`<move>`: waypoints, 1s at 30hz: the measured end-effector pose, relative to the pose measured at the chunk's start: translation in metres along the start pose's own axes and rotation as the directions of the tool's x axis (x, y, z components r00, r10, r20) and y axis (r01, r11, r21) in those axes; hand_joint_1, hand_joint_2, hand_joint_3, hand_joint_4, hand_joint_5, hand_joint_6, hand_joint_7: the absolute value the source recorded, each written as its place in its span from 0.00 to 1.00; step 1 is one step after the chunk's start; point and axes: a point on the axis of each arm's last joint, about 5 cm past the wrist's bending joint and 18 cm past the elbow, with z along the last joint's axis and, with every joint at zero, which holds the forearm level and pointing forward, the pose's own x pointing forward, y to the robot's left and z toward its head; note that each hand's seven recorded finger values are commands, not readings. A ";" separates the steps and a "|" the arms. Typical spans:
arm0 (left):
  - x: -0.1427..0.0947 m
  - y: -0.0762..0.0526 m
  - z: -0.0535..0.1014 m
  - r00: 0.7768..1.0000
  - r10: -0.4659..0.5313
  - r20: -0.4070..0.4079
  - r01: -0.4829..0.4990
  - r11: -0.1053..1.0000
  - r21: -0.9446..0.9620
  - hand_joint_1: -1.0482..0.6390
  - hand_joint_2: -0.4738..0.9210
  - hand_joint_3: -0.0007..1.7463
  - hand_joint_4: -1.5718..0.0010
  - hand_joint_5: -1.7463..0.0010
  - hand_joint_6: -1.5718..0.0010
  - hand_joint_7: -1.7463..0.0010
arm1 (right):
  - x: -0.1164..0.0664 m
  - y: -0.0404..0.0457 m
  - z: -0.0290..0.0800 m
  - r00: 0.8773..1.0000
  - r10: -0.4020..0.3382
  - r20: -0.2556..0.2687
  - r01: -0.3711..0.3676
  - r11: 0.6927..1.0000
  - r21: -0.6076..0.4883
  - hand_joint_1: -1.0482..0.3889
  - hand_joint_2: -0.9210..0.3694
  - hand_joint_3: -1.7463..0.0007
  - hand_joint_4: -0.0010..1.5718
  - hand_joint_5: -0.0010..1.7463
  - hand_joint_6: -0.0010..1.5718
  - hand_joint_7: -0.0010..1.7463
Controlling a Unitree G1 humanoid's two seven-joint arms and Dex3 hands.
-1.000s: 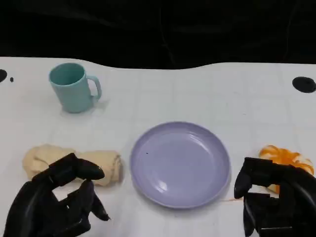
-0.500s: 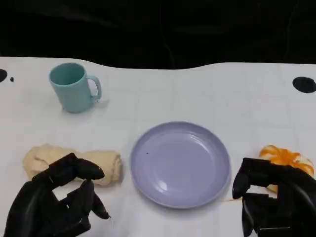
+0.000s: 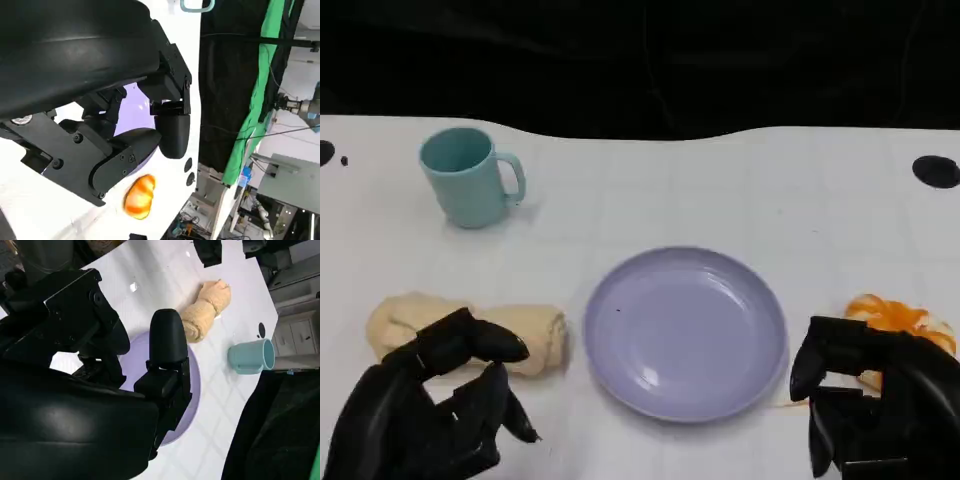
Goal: Grasp the towel on the left side of the plate with the left hand and place it into the plate.
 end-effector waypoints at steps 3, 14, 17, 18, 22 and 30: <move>-0.001 0.003 0.003 1.000 -0.003 -0.003 0.004 0.999 0.033 0.48 0.84 0.37 0.54 0.47 0.42 0.82 | 0.000 0.0005 -0.001 1.000 0.000 -0.003 0.000 1.000 0.001 0.80 0.33 0.18 0.51 1.00 0.41 0.95; -0.006 0.014 0.032 0.998 -0.050 0.036 0.026 0.863 0.504 0.33 1.00 0.06 0.69 0.79 0.69 1.00 | -0.002 0.0049 0.002 1.000 0.003 0.007 -0.003 1.000 -0.006 0.80 0.33 0.18 0.51 1.00 0.41 0.95; -0.004 0.011 0.043 0.998 -0.058 0.035 0.021 0.756 0.655 0.31 1.00 0.04 0.71 0.82 0.72 1.00 | -0.002 0.0049 0.003 1.000 0.005 0.006 -0.005 1.000 -0.008 0.80 0.34 0.18 0.51 1.00 0.41 0.95; -0.002 0.010 0.046 0.997 -0.061 0.038 0.017 0.713 0.701 0.31 1.00 0.04 0.71 0.83 0.73 1.00 | -0.002 0.0049 0.003 1.000 0.005 0.005 -0.005 1.000 -0.008 0.80 0.34 0.17 0.51 1.00 0.41 0.95; 0.007 0.006 0.060 0.997 -0.062 0.044 -0.007 0.504 0.864 0.27 1.00 0.04 0.76 0.87 0.79 1.00 | -0.001 0.0043 0.003 1.000 0.005 0.002 -0.005 1.000 -0.008 0.80 0.34 0.17 0.52 1.00 0.41 0.95; 0.039 -0.009 0.071 0.999 -0.038 -0.006 0.004 -0.059 0.998 0.23 1.00 0.02 0.81 0.92 0.84 1.00 | -0.002 0.0028 0.004 1.000 0.011 0.001 -0.011 1.000 -0.013 0.79 0.35 0.17 0.51 1.00 0.42 0.94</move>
